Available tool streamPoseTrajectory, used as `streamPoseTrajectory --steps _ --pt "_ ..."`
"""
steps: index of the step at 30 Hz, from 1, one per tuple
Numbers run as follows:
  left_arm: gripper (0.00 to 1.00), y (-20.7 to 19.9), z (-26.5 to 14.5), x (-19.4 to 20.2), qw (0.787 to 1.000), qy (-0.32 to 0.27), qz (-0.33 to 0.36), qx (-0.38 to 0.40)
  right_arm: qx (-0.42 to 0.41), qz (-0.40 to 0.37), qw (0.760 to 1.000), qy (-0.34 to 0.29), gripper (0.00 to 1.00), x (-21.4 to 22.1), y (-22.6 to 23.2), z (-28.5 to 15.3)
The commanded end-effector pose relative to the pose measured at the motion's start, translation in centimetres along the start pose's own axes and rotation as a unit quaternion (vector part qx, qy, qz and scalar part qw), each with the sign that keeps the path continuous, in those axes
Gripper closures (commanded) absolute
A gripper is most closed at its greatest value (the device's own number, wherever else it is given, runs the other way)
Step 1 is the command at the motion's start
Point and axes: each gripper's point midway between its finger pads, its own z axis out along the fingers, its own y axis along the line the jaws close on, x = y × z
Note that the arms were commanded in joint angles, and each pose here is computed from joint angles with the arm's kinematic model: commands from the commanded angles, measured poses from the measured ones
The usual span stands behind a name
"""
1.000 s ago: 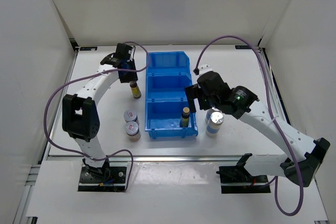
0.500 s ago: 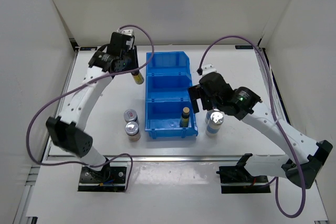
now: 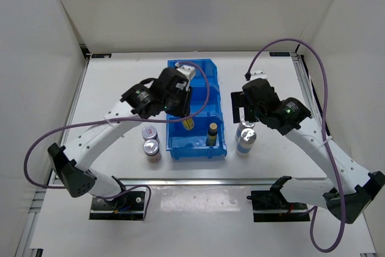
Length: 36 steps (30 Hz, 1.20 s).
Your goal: Organize the condiment bottles
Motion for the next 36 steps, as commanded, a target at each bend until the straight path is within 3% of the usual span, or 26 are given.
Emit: streamPoseTrajectory --steps 1,10,17,20,28,36 --pt "0.89 -0.4 1.0 0.2 1.000 -0.004 -0.004 -0.013 0.016 0.014 1.000 -0.004 0.00 0.1 -1.2 -0.4" --pt "0.89 0.4 5.5 4.9 0.996 0.068 0.015 -0.060 0.031 0.015 0.999 0.031 0.00 1.8 -2.2 0.5" --pt "0.88 1.1 7.0 6.5 0.993 0.090 0.017 -0.080 0.014 0.030 0.995 0.097 0.00 3.4 -1.7 3.8" --pt "0.78 1.0 7.1 6.3 0.993 0.085 0.016 -0.079 -0.012 0.038 0.993 0.111 0.00 3.4 -0.9 4.7" --pt "0.71 1.4 7.6 7.6 0.991 0.102 0.016 -0.086 0.021 0.032 0.987 0.154 0.00 4.4 -1.6 8.0" --pt "0.43 1.4 6.4 6.6 0.993 0.080 0.012 -0.082 0.024 0.035 0.982 0.185 0.00 5.4 -1.6 9.6"
